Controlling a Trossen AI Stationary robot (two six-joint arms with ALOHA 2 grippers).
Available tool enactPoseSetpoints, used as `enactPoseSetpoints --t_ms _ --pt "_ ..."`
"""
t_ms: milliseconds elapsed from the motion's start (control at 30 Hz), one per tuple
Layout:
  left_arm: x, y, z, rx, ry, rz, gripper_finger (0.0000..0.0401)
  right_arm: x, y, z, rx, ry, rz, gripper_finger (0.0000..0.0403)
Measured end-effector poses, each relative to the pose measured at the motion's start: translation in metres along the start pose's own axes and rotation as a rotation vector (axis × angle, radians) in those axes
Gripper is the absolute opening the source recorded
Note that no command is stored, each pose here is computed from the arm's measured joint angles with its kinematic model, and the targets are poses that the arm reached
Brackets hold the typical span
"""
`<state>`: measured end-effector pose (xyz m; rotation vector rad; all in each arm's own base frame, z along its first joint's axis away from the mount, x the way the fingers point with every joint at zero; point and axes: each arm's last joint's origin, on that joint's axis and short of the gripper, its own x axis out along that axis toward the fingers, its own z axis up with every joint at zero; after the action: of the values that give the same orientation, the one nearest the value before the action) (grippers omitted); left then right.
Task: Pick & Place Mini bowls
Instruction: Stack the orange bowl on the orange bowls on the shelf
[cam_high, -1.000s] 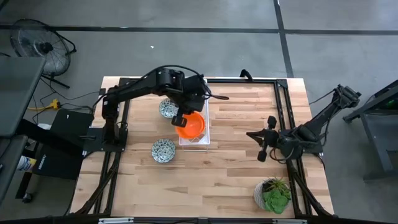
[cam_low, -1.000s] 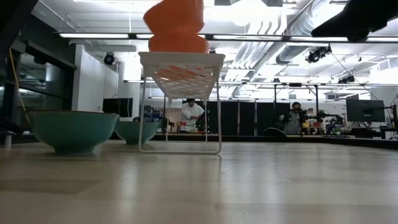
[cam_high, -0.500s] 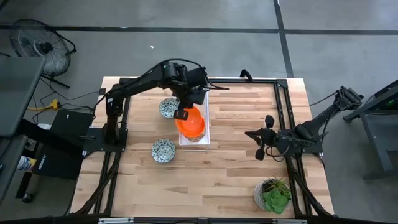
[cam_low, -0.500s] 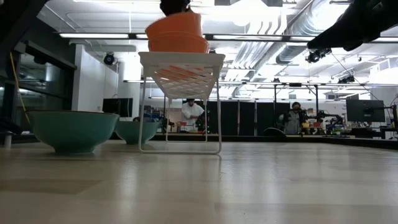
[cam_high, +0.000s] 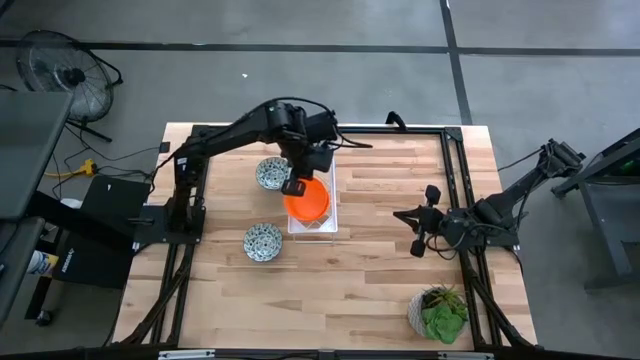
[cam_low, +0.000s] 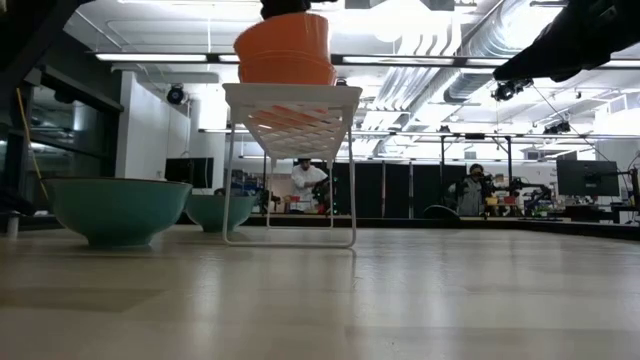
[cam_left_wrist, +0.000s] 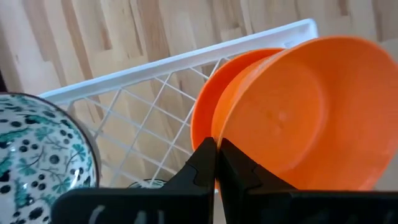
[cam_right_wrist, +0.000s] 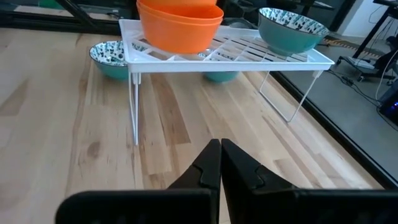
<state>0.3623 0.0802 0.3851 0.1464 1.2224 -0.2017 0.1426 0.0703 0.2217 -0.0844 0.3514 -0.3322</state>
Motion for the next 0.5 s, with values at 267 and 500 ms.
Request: enactPoseSetpoints --t_ms 267,500 --pt "0.021 0.006 0.006 -0.002 0.044 -0.022 0.0000 0.000 0.000 0.000 0.000 0.000 0.001 0.0000" --pt "0.028 0.007 0.007 0.021 0.049 -0.047 0.0000 0.000 0.000 0.000 -0.002 0.004 0.006 0.0000"
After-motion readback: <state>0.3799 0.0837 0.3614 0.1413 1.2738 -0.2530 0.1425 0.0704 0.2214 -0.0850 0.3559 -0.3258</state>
